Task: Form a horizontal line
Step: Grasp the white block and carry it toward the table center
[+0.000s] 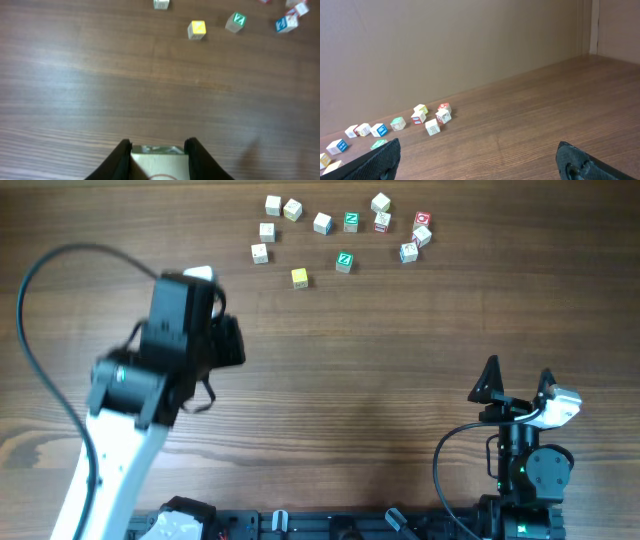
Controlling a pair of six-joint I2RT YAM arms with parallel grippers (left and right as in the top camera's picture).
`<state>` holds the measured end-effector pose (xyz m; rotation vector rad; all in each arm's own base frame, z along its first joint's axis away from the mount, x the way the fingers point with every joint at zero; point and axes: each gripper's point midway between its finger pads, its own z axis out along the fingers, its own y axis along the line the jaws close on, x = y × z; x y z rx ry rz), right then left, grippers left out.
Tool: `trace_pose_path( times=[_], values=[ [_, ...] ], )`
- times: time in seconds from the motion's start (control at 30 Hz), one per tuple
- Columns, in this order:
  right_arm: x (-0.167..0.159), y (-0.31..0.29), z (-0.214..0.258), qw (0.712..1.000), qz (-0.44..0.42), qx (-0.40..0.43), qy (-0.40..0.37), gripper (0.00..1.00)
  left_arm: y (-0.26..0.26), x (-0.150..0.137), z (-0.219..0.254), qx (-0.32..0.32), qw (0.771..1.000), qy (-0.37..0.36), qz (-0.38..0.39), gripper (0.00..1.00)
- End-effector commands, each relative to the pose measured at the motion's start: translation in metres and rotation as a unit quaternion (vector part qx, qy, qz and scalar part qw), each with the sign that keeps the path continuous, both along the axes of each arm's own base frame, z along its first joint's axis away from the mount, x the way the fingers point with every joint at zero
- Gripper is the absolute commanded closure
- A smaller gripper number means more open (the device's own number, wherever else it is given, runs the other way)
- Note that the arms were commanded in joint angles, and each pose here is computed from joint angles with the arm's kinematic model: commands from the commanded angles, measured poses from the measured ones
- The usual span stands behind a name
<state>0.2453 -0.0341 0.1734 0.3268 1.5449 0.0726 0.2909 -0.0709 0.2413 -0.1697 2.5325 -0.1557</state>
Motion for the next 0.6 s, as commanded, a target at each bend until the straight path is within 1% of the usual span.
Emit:
trace_pose_path(
  times=[0.0,0.13,0.27,0.43,0.47,0.57],
  values=[
    [0.000,0.002,0.002,1.000,0.006,-0.009,-0.002,0.00,0.007,-0.013,-0.047,-0.020,0.999,-0.013,0.035,0.80],
    [0.000,0.002,0.002,1.000,0.006,-0.009,-0.002,0.00,0.007,-0.006,-0.095,-0.015,0.999,-0.011,0.036,0.75],
    [0.000,0.002,0.002,1.000,0.006,-0.009,-0.003,0.00,0.007,0.001,-0.135,-0.002,0.999,0.010,0.039,0.74],
    [0.000,0.002,0.002,1.000,0.006,-0.009,-0.003,0.00,0.029,0.005,-0.163,0.070,0.994,0.041,0.072,0.76],
    [0.000,0.002,0.002,1.000,0.006,-0.009,-0.003,0.01,0.031,0.005,-0.169,0.086,0.993,0.049,0.065,0.76],
    [0.000,0.002,0.002,1.000,0.006,-0.009,-0.002,0.00,0.031,0.007,-0.188,0.108,0.991,0.075,0.040,0.74]
  ],
)
